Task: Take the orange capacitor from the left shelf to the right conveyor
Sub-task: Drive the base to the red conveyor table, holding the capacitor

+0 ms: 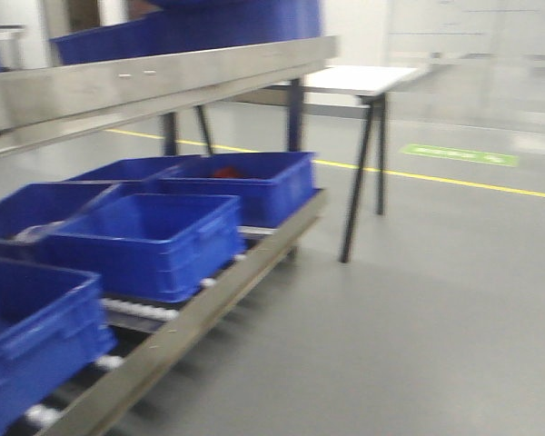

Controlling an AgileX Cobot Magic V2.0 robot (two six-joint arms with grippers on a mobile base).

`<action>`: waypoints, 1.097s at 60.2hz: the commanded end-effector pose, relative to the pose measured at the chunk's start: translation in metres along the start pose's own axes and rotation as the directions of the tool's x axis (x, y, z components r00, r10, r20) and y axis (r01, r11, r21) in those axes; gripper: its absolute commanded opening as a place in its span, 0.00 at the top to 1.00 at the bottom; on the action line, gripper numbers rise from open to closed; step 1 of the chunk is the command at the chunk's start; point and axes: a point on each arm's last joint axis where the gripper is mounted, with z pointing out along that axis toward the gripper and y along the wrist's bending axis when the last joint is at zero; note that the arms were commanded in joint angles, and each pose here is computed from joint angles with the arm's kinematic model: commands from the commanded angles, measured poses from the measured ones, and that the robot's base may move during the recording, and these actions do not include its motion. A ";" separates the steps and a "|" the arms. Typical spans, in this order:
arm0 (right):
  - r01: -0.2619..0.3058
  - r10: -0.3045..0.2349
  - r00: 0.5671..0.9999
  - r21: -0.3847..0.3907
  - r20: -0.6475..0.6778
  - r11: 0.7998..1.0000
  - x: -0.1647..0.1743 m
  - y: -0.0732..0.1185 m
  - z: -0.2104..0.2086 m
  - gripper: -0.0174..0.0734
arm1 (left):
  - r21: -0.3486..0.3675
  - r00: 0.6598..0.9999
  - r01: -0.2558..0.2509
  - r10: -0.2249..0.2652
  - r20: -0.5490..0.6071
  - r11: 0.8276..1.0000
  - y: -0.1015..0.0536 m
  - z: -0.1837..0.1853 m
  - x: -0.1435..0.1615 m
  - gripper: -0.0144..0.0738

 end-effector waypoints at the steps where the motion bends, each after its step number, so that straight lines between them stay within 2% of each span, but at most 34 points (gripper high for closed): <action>1: 0.008 -0.008 0.994 -0.004 0.108 1.000 -0.016 0.001 -0.002 0.74 | 0.013 0.995 -0.001 -0.001 0.103 1.000 -0.001 -0.002 -0.009 0.96; 66: 0.008 -0.008 0.994 -0.002 0.108 1.000 -0.016 0.001 -0.002 0.74 | 0.013 0.995 -0.001 -0.001 0.103 1.000 -0.001 -0.002 -0.009 0.96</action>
